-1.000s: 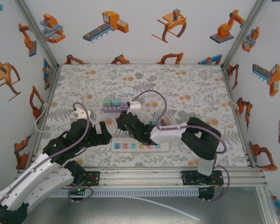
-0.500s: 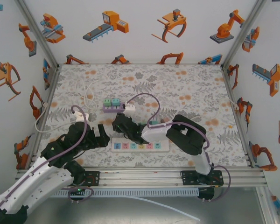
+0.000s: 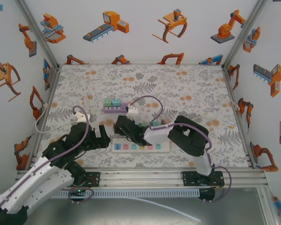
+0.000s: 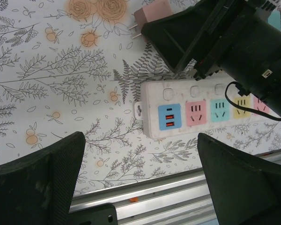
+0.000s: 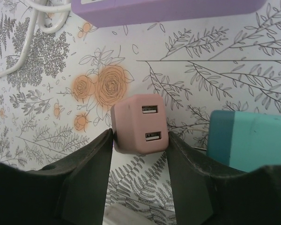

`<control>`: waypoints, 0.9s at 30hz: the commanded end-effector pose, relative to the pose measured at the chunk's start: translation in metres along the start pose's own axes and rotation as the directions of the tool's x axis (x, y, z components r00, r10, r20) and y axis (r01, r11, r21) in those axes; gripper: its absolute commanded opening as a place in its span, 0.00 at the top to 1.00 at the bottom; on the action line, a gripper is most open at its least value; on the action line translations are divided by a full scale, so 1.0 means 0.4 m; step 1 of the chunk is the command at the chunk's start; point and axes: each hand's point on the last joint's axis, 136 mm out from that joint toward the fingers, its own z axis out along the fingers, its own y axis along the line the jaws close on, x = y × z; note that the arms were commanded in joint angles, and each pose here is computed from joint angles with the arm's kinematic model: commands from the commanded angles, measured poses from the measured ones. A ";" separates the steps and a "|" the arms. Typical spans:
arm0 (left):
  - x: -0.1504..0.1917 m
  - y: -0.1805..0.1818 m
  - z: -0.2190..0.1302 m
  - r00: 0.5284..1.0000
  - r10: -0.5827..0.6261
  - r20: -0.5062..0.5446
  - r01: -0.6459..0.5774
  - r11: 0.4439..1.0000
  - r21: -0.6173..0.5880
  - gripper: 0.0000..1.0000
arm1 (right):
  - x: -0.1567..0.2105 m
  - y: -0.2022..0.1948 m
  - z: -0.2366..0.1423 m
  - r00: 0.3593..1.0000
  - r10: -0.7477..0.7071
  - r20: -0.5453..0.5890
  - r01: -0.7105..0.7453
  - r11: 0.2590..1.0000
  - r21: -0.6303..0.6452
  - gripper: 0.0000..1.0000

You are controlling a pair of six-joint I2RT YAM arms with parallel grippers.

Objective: Pull the plug off the socket

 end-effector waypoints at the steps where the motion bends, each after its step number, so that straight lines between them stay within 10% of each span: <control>1: 0.002 0.001 0.009 1.000 -0.008 -0.001 0.008 1.000 -0.003 0.03 | -0.015 -0.004 -0.027 1.000 0.020 0.004 -0.020 1.000 0.003 0.52; 15: -0.024 0.005 0.007 1.000 -0.013 0.027 0.014 0.999 -0.034 0.03 | -0.139 0.041 -0.171 0.994 -0.044 0.099 0.051 0.996 -0.070 0.43; 27: -0.167 0.017 0.035 0.978 -0.007 0.209 0.037 0.990 -0.138 0.03 | -0.310 0.077 -0.204 0.817 -0.550 0.173 0.556 0.831 0.014 0.24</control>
